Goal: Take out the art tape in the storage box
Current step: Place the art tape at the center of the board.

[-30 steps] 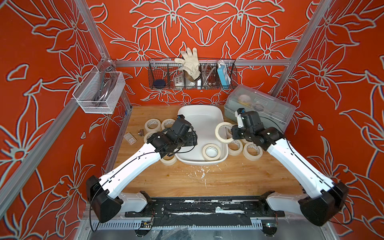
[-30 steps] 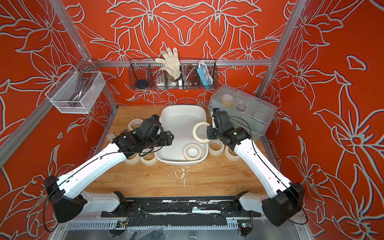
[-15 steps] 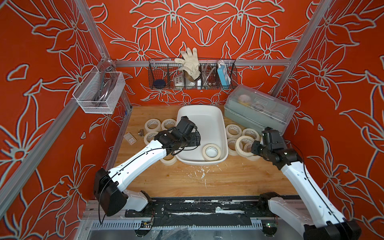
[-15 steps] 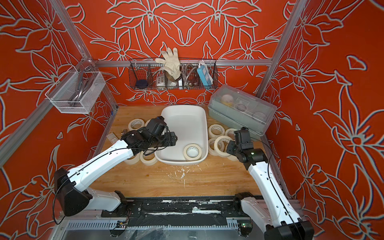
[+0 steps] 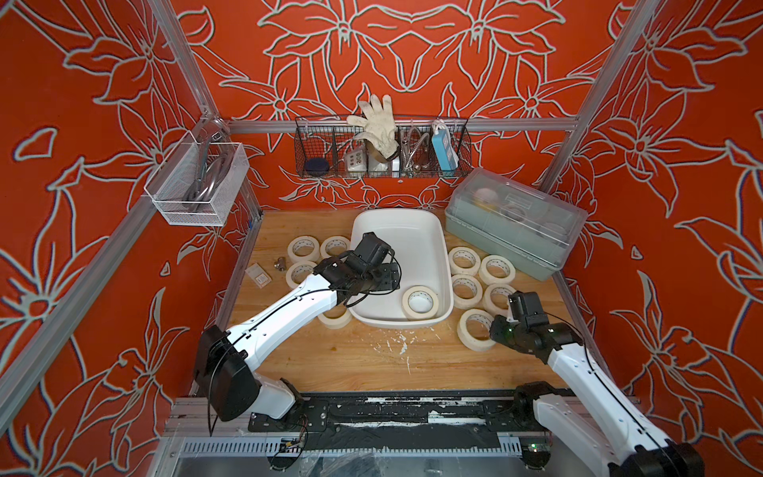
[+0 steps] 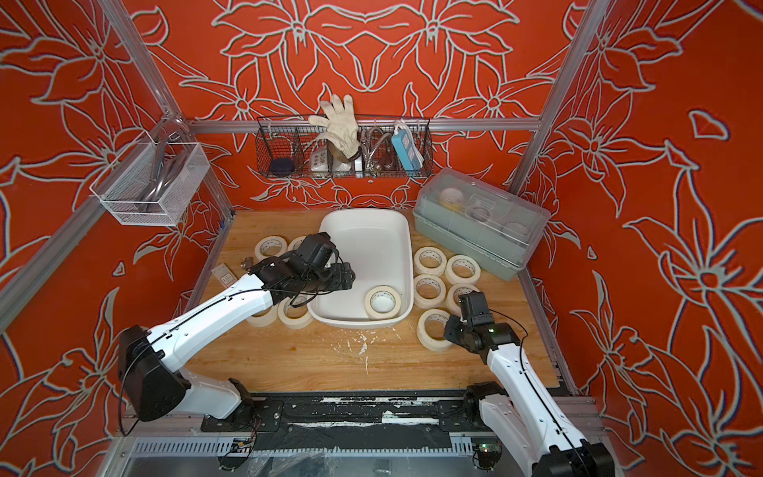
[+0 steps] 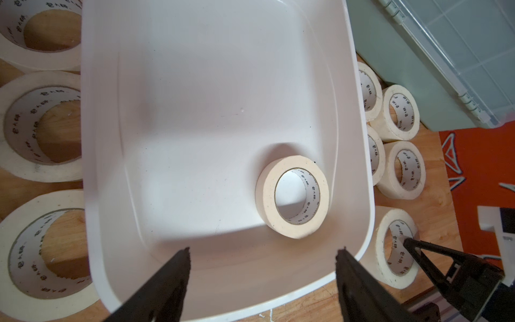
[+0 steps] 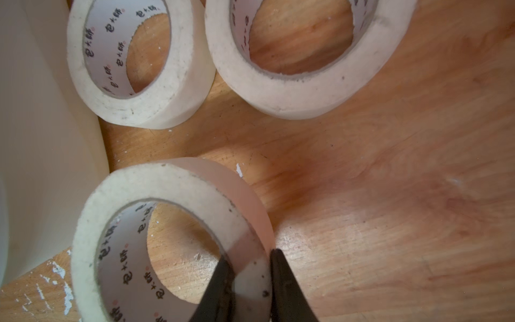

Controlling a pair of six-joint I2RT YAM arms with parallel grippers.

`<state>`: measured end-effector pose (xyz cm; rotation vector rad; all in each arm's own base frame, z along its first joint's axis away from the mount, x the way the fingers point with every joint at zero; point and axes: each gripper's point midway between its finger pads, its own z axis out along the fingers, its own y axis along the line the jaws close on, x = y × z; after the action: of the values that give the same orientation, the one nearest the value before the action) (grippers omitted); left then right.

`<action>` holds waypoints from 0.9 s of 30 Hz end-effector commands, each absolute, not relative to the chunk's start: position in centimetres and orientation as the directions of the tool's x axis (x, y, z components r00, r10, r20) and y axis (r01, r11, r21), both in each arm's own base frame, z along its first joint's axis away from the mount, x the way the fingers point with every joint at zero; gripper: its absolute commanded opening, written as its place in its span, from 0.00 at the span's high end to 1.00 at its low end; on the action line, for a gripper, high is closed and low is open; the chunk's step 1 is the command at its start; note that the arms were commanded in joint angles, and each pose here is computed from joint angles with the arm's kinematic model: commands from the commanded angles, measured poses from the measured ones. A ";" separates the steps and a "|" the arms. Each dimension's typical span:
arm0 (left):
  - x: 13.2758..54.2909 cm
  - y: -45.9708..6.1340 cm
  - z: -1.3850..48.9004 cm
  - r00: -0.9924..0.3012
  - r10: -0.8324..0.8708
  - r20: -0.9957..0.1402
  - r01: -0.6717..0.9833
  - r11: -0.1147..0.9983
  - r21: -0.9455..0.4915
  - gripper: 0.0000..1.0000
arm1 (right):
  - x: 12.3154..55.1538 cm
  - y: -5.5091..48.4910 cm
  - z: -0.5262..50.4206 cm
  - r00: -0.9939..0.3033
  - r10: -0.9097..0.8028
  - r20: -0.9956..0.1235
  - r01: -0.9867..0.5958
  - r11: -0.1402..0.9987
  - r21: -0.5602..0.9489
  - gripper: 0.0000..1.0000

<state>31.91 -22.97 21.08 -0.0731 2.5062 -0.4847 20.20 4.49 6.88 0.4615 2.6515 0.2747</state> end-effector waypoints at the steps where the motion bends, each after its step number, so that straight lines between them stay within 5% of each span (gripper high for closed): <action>1: 31.9 -23.0 20.3 -0.842 -0.158 -0.516 0.044 0.932 -0.359 0.19 | 21.7 5.4 7.1 -0.824 0.388 -0.414 0.262 0.907 0.331 1.00; 20: 31.8 -23.0 17.9 -0.867 -0.147 -0.475 0.025 0.941 -0.337 0.19 | 23.9 5.7 4.4 -0.842 0.321 -0.434 0.234 0.941 0.243 1.00; 27: 31.9 -22.7 17.1 -0.876 -0.150 -0.458 0.007 0.946 -0.324 0.18 | 23.9 6.5 3.7 -0.863 0.316 -0.395 0.228 0.940 0.254 0.75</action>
<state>31.89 -23.14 18.13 -0.0796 2.5778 -0.4554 23.79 6.16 3.93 0.3996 2.6415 0.2721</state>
